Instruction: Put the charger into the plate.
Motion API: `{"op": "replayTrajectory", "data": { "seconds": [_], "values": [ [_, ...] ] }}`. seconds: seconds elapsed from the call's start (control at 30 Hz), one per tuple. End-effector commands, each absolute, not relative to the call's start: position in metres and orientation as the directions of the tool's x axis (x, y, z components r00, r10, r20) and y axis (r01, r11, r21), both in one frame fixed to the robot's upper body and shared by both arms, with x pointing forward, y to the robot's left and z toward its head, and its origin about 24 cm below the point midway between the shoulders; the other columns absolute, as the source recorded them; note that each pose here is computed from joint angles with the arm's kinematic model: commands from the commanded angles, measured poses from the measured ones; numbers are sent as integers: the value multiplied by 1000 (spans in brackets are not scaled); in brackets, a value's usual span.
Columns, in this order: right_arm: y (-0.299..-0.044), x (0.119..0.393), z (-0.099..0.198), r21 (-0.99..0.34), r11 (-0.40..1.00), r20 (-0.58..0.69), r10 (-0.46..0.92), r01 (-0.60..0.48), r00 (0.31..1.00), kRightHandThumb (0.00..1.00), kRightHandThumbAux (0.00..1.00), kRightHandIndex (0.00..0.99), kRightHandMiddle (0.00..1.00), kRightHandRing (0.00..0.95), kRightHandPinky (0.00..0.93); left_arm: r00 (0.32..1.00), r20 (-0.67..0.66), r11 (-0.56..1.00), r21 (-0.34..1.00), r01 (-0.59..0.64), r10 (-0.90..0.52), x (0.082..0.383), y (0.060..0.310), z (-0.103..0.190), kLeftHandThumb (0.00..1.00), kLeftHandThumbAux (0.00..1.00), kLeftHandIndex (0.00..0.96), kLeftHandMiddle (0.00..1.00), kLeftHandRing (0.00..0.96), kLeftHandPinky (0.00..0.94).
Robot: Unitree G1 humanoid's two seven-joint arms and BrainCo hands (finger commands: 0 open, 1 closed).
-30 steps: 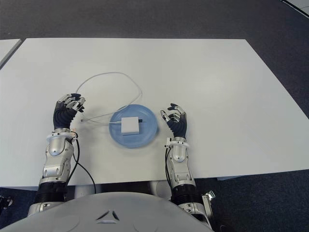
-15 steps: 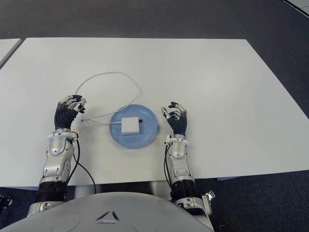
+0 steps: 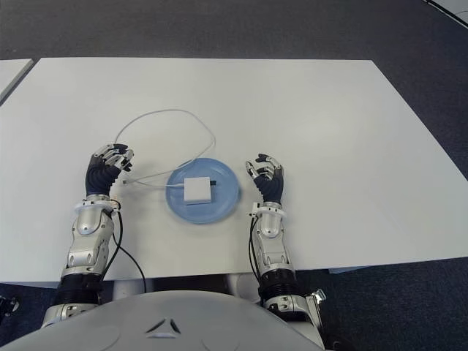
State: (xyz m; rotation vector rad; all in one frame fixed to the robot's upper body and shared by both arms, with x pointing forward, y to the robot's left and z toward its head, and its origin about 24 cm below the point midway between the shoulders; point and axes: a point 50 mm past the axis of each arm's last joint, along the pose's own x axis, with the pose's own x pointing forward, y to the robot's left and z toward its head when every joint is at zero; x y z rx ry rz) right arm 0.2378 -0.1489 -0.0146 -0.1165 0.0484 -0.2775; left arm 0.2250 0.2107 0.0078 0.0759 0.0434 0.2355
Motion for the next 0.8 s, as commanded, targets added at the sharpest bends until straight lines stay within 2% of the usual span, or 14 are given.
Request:
{"op": "replayTrajectory", "data": {
  "seconds": [0.03, 0.33, 0.8],
  "values": [
    [-150, 232, -25, -111, 957, -89, -279, 269, 956, 706, 730, 429, 580, 576, 580, 968, -100, 968, 122, -219, 232, 227, 211, -3, 835, 678, 410, 492, 601, 586],
    [-153, 232, -27, -106, 958, -97, -275, 265, 957, 705, 730, 428, 581, 573, 570, 958, -182, 972, 122, -200, 220, 231, 205, -17, 834, 679, 408, 489, 589, 568],
    [-155, 233, -27, -111, 953, -83, -291, 281, 953, 705, 730, 429, 582, 571, 571, 959, -211, 980, 103, -171, 190, 234, 202, -28, 833, 680, 400, 499, 609, 596]
  ]
}}
